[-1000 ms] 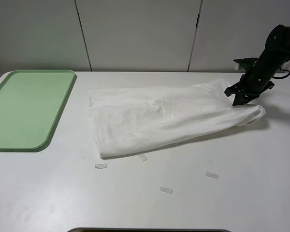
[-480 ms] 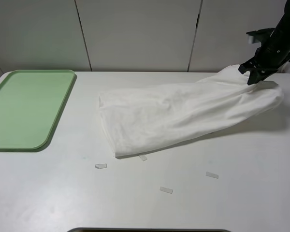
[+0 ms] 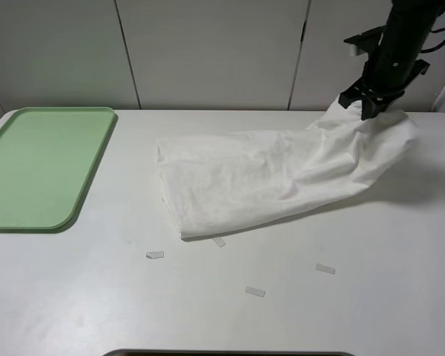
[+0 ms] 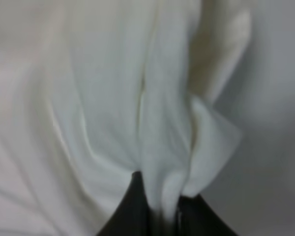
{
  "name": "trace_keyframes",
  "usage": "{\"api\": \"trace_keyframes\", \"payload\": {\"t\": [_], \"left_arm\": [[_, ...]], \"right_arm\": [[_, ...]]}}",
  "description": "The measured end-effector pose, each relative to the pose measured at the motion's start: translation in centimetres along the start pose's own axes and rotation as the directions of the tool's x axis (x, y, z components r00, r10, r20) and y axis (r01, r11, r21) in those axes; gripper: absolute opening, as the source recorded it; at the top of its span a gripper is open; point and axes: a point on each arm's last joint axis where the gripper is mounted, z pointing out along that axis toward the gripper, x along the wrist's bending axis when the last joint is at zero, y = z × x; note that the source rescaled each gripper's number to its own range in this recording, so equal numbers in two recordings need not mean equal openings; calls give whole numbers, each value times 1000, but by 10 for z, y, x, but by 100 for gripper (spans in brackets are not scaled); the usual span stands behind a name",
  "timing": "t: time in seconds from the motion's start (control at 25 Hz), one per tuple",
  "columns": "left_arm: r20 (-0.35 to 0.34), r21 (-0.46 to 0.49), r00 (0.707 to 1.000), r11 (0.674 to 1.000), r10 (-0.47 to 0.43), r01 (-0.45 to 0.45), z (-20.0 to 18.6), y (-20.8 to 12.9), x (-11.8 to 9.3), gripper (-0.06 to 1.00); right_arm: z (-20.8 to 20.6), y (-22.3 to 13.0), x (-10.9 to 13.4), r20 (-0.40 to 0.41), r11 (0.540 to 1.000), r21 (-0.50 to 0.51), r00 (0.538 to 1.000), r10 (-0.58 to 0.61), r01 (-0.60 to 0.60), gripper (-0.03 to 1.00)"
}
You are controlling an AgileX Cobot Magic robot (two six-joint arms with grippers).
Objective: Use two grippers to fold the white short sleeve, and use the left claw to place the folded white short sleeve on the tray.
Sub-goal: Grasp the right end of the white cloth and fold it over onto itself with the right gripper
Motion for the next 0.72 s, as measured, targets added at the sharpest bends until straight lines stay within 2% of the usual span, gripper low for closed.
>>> {"api": "trace_keyframes", "payload": {"t": [0.16,0.32,0.48,0.72], "left_arm": [[0,0,1000,1000,0,0,0,0,0,98],[0,0,1000,1000,0,0,0,0,0,98],[0,0,1000,1000,0,0,0,0,0,98],[0,0,1000,1000,0,0,0,0,0,98]], "right_arm": [[-5,9,33,42,1000,-3,999,-26,26,7],[-9,15,62,39,999,-15,998,-41,41,7],[-11,17,78,33,998,-11,998,-56,57,7],[10,12,125,0,988,82,991,-135,134,7]]}}
